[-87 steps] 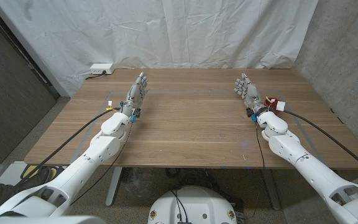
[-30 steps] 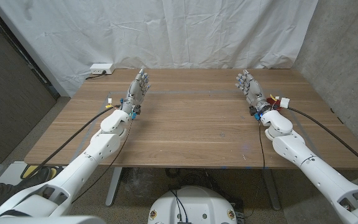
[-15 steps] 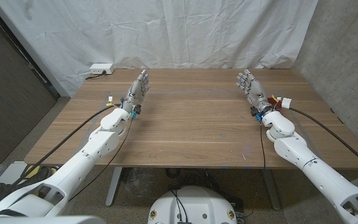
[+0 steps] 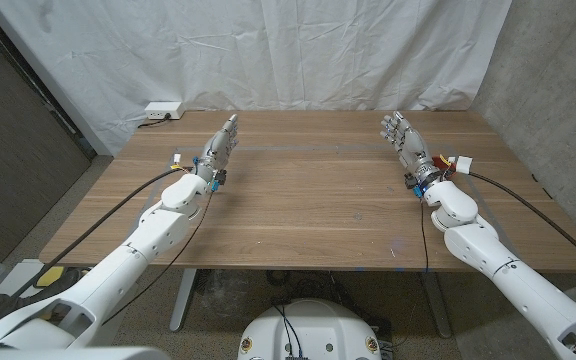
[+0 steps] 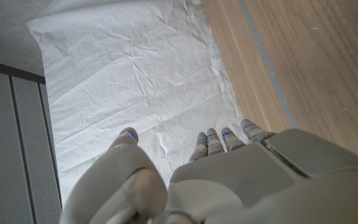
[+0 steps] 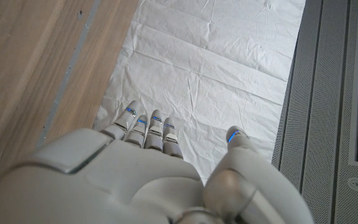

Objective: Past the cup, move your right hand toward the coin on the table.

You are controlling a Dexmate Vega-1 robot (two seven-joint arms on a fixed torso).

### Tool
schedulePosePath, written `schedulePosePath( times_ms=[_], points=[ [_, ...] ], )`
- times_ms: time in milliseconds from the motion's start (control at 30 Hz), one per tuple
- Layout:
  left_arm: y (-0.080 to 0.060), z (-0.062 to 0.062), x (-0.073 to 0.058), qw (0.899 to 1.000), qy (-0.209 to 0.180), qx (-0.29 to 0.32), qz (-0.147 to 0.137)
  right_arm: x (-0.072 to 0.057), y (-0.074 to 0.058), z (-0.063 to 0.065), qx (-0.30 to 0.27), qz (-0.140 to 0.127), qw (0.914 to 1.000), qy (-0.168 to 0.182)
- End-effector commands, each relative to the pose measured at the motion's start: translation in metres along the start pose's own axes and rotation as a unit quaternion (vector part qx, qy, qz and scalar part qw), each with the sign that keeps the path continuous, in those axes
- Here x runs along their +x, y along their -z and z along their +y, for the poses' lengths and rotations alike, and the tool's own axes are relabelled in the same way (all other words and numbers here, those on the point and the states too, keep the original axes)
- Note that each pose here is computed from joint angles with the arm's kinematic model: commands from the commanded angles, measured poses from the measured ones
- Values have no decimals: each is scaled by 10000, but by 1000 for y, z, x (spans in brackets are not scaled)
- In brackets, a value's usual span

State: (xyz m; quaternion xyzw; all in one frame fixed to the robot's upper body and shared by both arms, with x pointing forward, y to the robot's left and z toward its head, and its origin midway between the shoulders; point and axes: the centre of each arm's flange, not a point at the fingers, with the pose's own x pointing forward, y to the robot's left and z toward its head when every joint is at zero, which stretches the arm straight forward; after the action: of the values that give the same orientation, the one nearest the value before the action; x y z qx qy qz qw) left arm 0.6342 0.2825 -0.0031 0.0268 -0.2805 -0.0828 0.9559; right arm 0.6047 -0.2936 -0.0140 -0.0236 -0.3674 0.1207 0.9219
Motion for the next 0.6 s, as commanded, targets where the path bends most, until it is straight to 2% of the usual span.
schedulePosePath(
  times_ms=[33, 600],
  points=[
    [-5, 0, -5, 9988, -173, 446, 120, -10, -4, 4, -101, -102, 9998, -107],
    [-5, -3, 5, 9997, 99, 211, -98, -22, -11, 5, -87, -302, 9993, -213]
  ],
)
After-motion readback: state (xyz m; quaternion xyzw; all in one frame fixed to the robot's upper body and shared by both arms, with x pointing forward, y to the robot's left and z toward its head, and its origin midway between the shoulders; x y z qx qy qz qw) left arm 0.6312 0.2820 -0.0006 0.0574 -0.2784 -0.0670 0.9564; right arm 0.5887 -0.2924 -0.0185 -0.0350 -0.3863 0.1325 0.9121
